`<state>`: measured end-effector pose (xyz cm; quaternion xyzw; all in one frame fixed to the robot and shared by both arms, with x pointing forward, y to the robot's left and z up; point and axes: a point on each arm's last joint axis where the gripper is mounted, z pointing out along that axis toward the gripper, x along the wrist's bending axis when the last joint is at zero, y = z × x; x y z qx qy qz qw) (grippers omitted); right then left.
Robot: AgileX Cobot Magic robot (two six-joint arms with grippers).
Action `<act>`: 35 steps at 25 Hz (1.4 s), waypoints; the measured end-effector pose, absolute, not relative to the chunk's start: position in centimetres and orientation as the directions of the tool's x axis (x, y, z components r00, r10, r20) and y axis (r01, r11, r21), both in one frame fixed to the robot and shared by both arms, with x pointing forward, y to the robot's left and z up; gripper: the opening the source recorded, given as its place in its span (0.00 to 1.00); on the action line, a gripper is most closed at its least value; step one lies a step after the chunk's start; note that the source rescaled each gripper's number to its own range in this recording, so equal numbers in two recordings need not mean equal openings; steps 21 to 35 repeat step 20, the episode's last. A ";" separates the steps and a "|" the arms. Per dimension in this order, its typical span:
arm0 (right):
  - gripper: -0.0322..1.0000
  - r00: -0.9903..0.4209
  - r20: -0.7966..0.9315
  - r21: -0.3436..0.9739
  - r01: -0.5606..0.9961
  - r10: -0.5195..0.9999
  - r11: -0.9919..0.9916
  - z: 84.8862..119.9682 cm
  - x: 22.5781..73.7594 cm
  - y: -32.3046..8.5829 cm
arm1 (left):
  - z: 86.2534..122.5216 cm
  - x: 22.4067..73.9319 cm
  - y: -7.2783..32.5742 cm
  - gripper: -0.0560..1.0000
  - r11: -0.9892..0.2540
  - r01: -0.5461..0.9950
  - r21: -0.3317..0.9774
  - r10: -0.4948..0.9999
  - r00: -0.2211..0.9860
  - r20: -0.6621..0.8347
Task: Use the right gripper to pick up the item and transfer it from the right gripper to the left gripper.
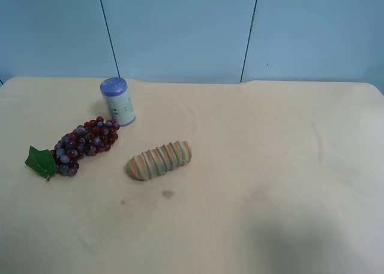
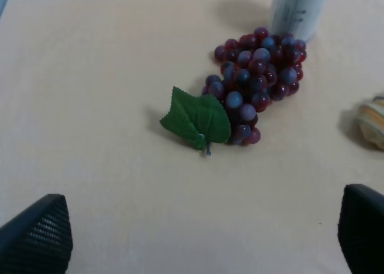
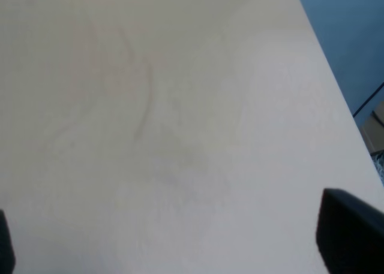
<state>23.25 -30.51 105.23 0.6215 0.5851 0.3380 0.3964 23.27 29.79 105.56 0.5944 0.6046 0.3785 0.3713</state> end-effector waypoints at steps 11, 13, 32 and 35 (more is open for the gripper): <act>0.99 0.087 -0.044 0.888 0.459 0.995 -0.001 105.2 23.3 -30.5 | 105.6 23.3 29.8 0.93 0.008 0.438 0.899 1.000 -0.019 0.000; 0.99 0.087 -0.044 0.888 0.459 0.995 -0.001 105.2 23.3 -30.5 | 105.6 23.3 29.8 0.93 0.010 0.438 0.899 1.000 -0.020 -0.001; 0.99 0.087 -0.044 0.888 0.459 0.995 -0.001 105.2 23.3 -30.5 | 105.6 23.3 29.8 0.93 0.010 0.438 0.899 1.000 -0.019 -0.001; 0.99 0.087 -0.044 0.888 0.459 0.995 -0.001 105.2 23.3 -30.5 | 105.6 23.3 29.8 0.93 0.010 0.438 0.899 1.000 -0.019 -0.001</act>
